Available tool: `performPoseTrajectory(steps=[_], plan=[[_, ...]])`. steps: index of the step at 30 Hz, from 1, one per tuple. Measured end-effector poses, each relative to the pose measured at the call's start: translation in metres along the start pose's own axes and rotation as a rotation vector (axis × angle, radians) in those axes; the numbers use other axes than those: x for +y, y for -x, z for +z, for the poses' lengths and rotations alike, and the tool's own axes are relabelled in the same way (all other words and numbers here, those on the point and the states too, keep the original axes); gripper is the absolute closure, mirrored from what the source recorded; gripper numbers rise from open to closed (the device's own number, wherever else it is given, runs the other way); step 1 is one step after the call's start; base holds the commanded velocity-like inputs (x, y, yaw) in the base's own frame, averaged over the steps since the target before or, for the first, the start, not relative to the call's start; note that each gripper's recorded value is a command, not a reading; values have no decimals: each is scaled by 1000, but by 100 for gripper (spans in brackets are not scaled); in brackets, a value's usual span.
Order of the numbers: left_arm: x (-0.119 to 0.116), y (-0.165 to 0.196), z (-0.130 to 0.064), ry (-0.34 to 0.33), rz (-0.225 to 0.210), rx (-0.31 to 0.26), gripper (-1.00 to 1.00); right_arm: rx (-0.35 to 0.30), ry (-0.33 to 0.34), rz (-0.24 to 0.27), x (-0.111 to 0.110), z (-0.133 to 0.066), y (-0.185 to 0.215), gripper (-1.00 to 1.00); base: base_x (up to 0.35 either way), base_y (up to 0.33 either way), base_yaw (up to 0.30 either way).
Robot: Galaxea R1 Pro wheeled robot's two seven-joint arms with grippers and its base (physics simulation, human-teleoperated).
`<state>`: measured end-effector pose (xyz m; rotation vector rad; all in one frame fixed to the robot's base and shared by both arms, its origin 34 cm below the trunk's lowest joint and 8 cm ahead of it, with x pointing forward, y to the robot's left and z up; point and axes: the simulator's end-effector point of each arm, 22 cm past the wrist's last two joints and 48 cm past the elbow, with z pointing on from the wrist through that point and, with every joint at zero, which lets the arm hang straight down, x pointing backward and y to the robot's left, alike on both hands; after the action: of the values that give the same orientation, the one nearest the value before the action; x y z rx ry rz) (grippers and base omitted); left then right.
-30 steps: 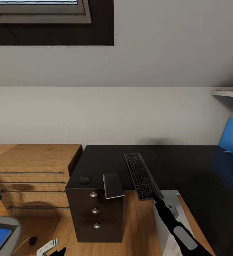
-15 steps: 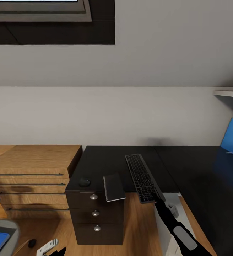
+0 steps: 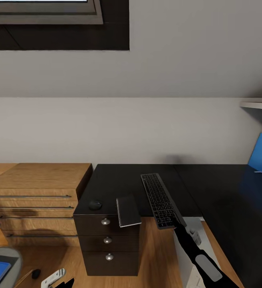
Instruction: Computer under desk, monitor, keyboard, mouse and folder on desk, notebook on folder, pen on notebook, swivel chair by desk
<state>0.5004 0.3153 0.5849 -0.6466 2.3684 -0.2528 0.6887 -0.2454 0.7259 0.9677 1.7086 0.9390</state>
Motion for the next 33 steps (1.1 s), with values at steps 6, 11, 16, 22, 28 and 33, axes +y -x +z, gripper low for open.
performPoseTrajectory(steps=[6, 11, 16, 22, 28, 33], plan=[[0, 0, 0, 0, 0, 0, -100, 1, -4, 6, -1, 0, 0, -100, 0, 0, 0], [0, 0, 0, 0, 0, 0, -100, 16, -5, 15, -1, 0, -4, -100, 0, 0, 0], [0, 0, 0, 0, 0, 0, -100, 45, -4, 29, -1, 0, -11, -100, 0, 0, 0], [0, 0, 0, 0, 0, 0, -100, 64, -3, 39, 0, 0, -15, -100, 0, 0, 0], [0, 0, 0, 0, 0, 0, -100, 83, -4, 56, -1, -1, -18, -100, 0, 0, 0], [0, 0, 0, 0, 0, 0, -100, 94, -2, 124, 1, -1, -20, -100, 0, 0, 0]])
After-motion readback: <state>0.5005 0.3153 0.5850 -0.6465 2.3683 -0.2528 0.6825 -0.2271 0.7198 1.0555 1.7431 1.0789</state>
